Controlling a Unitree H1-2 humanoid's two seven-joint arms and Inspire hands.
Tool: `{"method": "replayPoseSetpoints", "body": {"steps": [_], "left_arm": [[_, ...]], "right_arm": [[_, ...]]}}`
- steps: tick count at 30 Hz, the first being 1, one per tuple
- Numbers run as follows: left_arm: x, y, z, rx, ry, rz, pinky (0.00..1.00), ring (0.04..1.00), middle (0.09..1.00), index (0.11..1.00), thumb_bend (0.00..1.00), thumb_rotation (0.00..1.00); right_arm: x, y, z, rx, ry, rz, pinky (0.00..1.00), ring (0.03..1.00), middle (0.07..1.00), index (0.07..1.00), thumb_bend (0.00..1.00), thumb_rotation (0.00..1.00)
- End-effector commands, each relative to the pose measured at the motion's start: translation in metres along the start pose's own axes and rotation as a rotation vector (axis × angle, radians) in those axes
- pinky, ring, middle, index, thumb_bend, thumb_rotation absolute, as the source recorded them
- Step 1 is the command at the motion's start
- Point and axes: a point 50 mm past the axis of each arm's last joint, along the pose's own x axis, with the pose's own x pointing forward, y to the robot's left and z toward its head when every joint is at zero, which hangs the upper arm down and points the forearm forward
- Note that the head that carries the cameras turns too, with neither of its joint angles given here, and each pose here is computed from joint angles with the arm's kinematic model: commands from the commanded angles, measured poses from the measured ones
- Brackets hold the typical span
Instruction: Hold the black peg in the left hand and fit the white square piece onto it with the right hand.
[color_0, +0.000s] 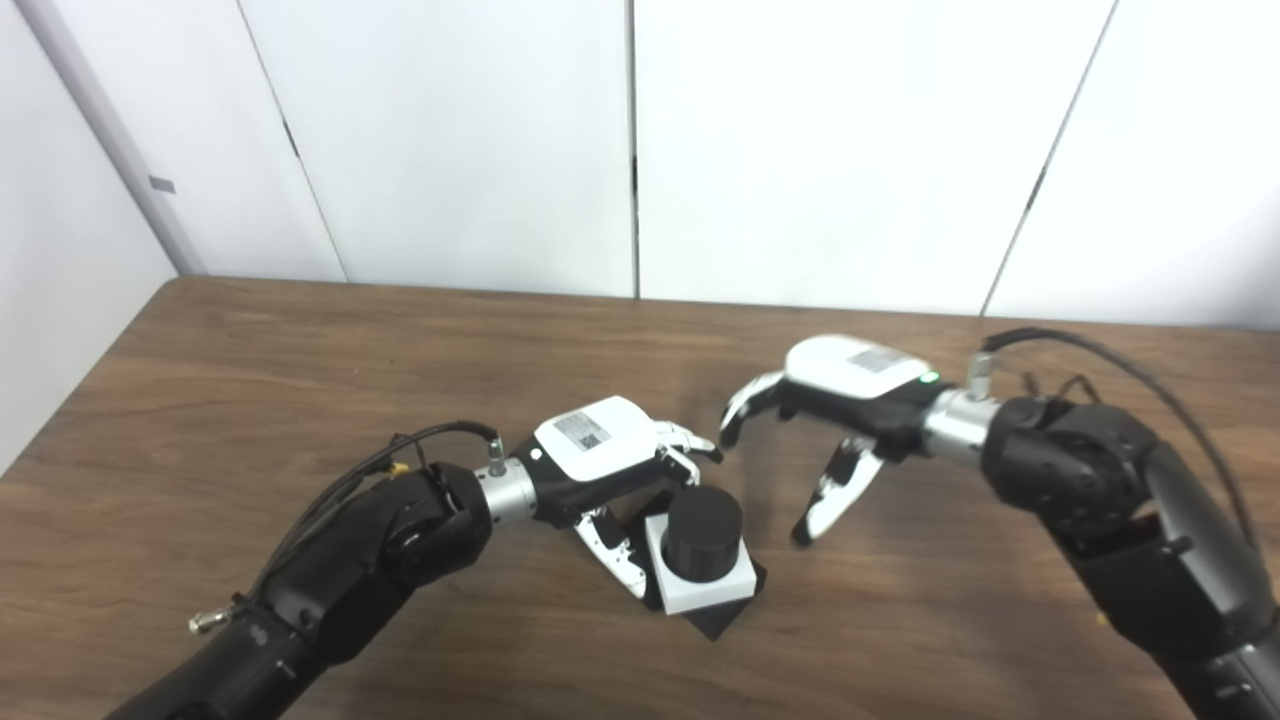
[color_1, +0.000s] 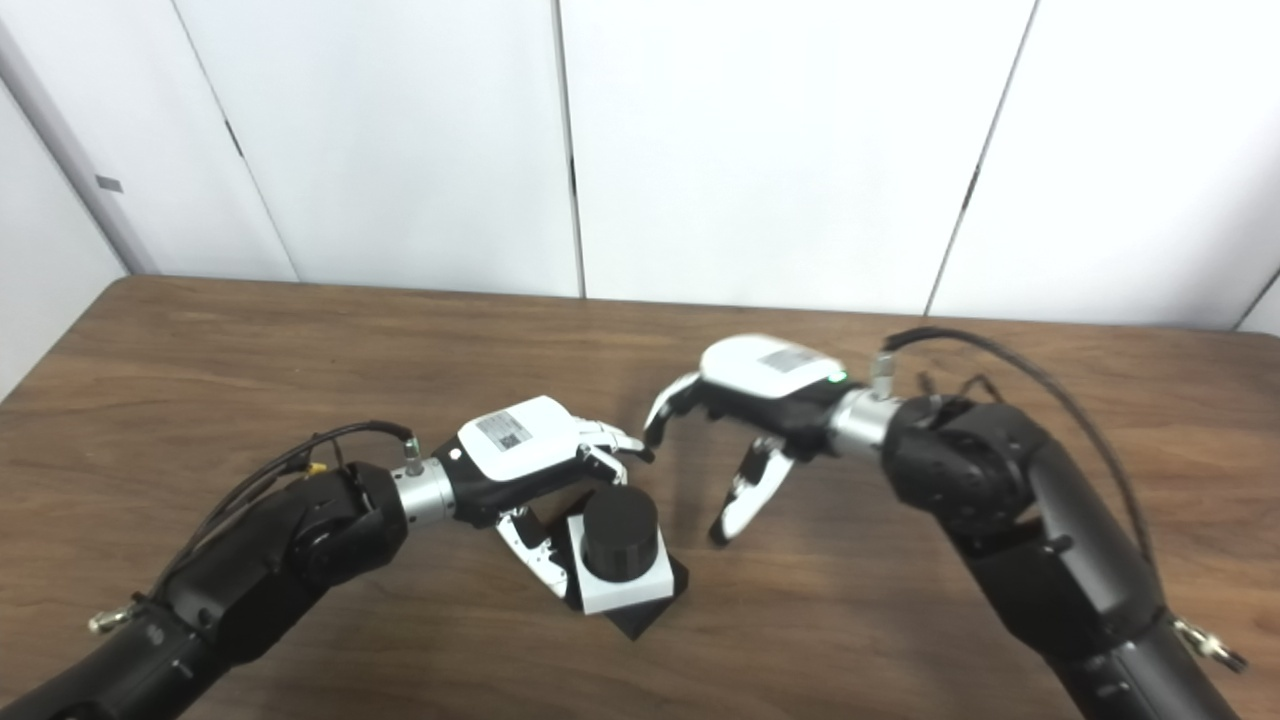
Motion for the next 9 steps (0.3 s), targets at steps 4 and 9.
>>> {"method": "replayPoseSetpoints", "body": {"steps": [4,9], "left_arm": [[-0.008,-0.022,-0.001,0.034,0.022,-0.142,0.74,0.870,0.886,0.493,0.52,0.08],[-0.009,-0.022,-0.001,0.030,0.026,-0.142,0.73,0.870,0.884,0.493,0.52,0.08]], "right_arm": [[-0.024,-0.021,-0.020,0.057,0.065,-0.158,0.68,0.804,0.811,0.717,0.75,0.16],[-0.046,-0.006,-0.044,0.140,0.149,-0.223,0.68,0.806,0.811,0.743,0.74,0.13]]}}
